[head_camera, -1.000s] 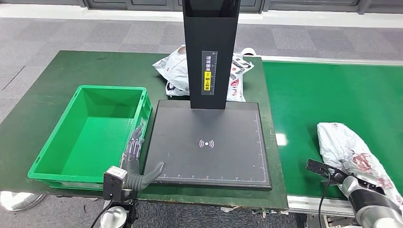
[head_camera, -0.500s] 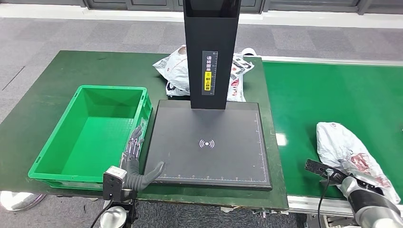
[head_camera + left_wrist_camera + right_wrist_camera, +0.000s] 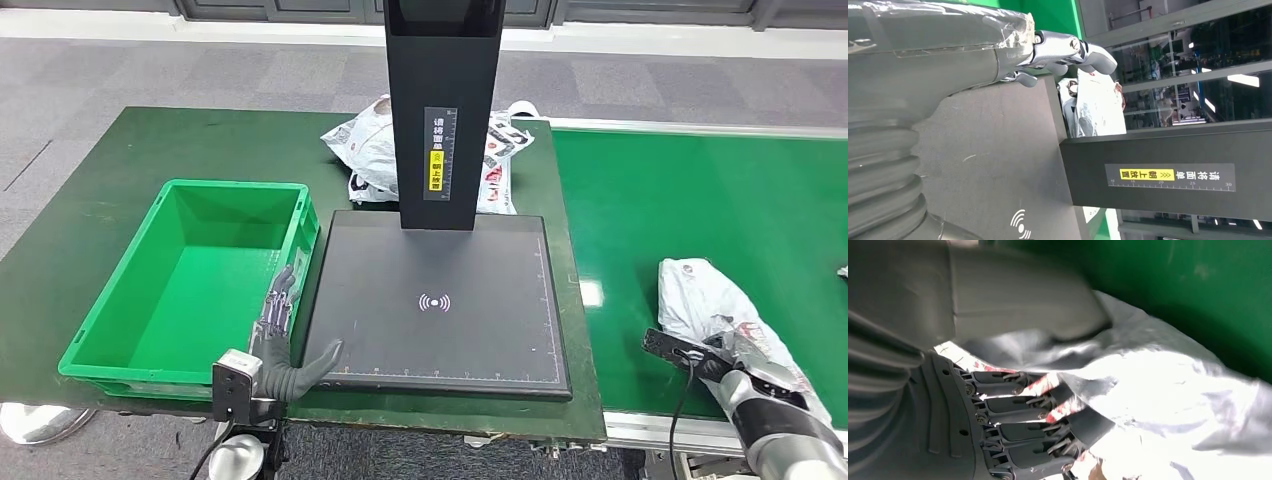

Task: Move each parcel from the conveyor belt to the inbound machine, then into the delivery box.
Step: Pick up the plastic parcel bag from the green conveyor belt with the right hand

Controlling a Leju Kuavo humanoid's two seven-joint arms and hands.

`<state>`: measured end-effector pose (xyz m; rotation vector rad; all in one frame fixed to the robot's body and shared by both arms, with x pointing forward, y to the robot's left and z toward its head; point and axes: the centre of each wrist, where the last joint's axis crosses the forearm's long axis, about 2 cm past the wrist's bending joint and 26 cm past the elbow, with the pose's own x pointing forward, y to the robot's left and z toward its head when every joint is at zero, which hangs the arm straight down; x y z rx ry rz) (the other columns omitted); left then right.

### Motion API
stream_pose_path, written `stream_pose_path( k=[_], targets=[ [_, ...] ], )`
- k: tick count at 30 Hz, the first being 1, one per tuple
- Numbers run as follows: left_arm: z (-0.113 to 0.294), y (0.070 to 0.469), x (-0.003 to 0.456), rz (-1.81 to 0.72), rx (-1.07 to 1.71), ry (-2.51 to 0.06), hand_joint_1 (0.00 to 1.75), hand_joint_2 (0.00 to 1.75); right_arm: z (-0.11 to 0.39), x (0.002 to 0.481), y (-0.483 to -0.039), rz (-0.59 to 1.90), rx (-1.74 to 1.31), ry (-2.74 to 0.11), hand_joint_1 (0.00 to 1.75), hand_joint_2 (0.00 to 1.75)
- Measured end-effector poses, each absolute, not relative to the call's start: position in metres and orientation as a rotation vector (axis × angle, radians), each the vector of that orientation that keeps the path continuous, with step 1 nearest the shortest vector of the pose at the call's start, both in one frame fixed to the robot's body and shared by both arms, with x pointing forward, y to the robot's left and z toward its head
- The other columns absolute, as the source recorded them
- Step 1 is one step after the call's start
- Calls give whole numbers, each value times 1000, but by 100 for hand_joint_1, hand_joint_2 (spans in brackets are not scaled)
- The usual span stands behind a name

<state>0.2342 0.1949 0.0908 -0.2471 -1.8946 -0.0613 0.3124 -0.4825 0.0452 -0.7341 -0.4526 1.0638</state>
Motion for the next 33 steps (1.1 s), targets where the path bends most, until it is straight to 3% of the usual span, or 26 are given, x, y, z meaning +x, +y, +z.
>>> stream_pose_path(
  k=[26,33],
  targets=[
    [89,200,231,-40,-234,-1893,0,175,47,318,-475,1061,-730,-493,175,175],
    [88,203,223,-12,-196,-1897,0,175,56,333,-458,837,-588,-905,175,175]
  ],
)
